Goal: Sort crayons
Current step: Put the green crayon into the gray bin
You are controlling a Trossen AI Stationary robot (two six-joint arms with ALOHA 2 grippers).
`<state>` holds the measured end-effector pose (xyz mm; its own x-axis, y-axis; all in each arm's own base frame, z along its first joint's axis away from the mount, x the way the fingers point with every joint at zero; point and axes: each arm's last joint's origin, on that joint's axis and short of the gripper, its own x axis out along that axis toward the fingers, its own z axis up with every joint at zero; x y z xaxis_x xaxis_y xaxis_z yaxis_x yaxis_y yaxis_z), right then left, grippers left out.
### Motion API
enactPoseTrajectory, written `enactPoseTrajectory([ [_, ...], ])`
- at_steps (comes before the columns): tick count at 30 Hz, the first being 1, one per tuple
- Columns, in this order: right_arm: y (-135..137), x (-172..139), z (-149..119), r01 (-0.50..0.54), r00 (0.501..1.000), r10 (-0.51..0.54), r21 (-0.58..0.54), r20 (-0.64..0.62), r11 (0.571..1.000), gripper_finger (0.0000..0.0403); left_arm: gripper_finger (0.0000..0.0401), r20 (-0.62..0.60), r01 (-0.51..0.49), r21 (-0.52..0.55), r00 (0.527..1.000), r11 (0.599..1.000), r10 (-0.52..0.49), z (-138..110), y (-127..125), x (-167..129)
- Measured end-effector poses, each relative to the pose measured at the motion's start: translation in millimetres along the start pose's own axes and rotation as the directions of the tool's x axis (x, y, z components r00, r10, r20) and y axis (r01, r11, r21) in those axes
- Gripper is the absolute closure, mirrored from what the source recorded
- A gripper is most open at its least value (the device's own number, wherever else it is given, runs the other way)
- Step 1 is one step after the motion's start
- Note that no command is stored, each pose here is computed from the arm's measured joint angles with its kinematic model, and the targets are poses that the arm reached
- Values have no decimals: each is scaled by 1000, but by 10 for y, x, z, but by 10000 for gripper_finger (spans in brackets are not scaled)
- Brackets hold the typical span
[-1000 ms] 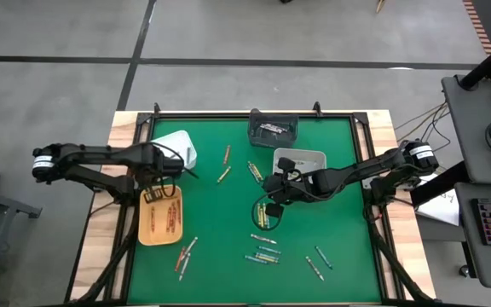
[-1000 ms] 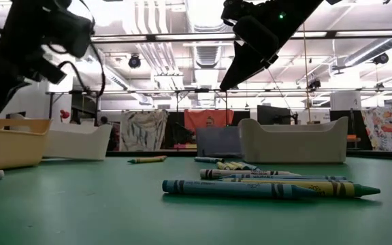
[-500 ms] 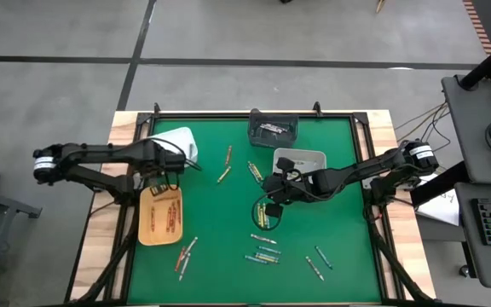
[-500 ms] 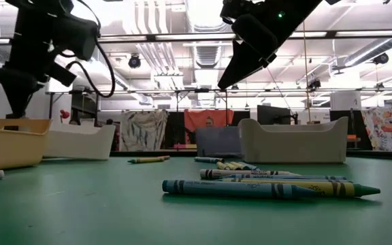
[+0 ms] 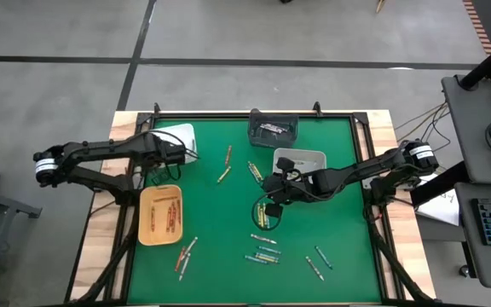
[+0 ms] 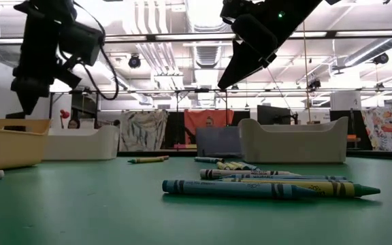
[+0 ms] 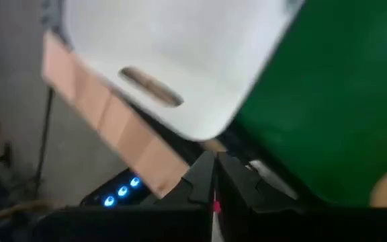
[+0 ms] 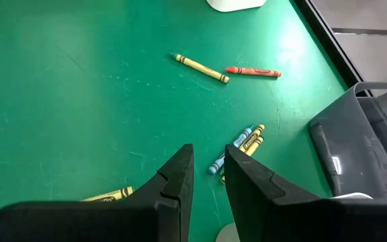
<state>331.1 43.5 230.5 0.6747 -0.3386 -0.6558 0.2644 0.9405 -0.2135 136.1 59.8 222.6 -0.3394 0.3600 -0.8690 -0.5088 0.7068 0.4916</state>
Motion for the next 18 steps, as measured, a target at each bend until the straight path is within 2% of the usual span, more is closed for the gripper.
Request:
enactPoseTrajectory([
  [5, 0, 0, 0, 0, 1000, 0, -1, 0, 1000, 330, 401, 120, 137, 45, 983, 990, -142, 153, -15, -137],
  [8, 0, 0, 0, 0, 1000, 0, -3, 0, 1000, 330, 401, 232, 231, 67, 942, 971, -240, 279, -13, -274],
  [11, 0, 0, 0, 0, 1000, 0, 0, 0, 1000, 330, 401, 368, 331, 98, 864, 939, -343, 421, -9, -436],
  [16, 1, -1, -1, -1, 1000, 1, 2, 0, 1000, 330, 401, 582, 471, 144, 671, 870, -459, 643, -58, -623],
  [18, 9, -3, -5, -13, 1000, 13, 9, -5, 1000, 330, 401, 629, 504, 152, 614, 850, -476, 699, -119, -639],
])
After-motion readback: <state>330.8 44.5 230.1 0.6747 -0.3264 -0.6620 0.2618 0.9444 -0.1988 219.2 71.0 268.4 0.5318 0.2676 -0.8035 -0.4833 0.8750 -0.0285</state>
